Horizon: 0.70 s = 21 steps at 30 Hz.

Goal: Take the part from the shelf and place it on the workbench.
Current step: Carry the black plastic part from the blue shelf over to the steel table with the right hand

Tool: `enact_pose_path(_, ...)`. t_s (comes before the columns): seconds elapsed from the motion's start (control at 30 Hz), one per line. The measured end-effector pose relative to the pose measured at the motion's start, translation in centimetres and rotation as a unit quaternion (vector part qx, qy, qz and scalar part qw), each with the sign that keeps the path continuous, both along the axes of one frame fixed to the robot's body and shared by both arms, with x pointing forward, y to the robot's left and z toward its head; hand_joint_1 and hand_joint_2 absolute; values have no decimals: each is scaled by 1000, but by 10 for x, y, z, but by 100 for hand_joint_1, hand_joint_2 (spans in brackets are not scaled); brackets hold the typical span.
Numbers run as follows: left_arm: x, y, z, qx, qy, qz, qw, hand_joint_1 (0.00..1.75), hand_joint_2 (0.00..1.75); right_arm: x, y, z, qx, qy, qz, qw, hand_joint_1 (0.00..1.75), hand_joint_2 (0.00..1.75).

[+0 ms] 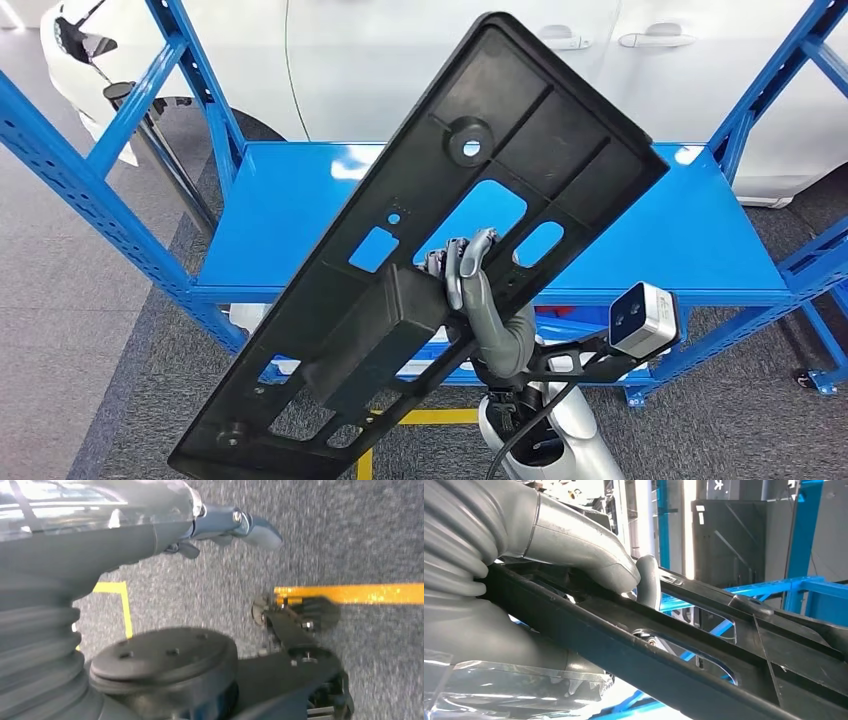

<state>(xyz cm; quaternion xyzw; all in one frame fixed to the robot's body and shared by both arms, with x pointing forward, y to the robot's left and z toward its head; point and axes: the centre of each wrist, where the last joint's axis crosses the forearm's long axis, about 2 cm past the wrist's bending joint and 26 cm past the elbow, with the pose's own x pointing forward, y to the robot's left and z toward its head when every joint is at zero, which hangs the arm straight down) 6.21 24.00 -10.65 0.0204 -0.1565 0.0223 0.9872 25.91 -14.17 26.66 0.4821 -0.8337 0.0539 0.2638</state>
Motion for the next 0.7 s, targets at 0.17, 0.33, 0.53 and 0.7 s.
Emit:
enact_pose_path(0.17,-1,0,0,-3,3,0,1000,0,175,0,0,-2,-7,2,-5,1000,175,175)
enact_pose_path(0.33,0,0,0,-6,2,1,1000,0,175,3,-1,-3,-11,10,-7,1000,175,175)
enact_pose_path(0.53,1,0,0,-7,0,-1,1000,0,175,5,-4,-3,-7,17,-14,1000,175,175)
enact_pose_path(0.7,4,0,1,-8,-2,-4,1000,0,175,6,-7,-5,-5,26,-21,999,175,175)
